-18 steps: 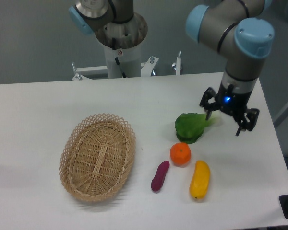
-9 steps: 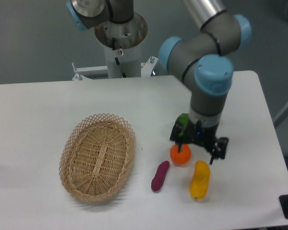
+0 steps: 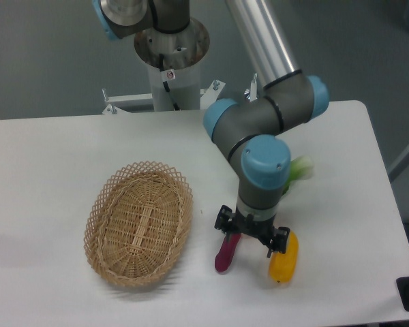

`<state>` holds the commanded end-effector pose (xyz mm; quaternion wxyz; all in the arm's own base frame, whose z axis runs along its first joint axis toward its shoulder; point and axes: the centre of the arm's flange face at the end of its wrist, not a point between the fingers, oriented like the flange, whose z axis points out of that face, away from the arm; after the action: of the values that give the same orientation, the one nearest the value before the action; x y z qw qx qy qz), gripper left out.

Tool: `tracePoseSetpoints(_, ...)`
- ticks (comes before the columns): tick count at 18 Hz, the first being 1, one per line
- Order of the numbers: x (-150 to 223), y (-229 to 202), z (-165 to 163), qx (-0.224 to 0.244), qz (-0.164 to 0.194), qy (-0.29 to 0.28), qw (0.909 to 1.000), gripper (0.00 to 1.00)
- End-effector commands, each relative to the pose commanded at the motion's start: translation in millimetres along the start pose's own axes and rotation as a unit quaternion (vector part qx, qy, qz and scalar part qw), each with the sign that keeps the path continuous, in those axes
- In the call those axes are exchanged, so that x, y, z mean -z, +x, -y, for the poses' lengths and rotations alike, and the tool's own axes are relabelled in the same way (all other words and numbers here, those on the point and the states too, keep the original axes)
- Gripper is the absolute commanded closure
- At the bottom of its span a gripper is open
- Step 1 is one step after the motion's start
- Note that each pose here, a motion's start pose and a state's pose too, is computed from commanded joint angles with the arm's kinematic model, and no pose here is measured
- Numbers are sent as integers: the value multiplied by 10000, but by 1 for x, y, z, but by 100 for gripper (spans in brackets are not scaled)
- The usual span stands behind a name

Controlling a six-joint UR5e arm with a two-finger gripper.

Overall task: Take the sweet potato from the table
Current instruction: 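Move the open gripper over the purple sweet potato and lower it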

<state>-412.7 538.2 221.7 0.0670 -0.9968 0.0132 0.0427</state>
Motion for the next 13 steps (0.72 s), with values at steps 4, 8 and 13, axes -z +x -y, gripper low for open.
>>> tracePoseSetpoints(4, -9, 13, -2, -45, -13, 0, 10000, 0)
tracePoseSetpoints(8, -17, 21, -4, -64, -81, -52, 9999, 0)
tracePoseSetpoints(13, -28, 35, 6, -166, -152, -97, 9997, 0)
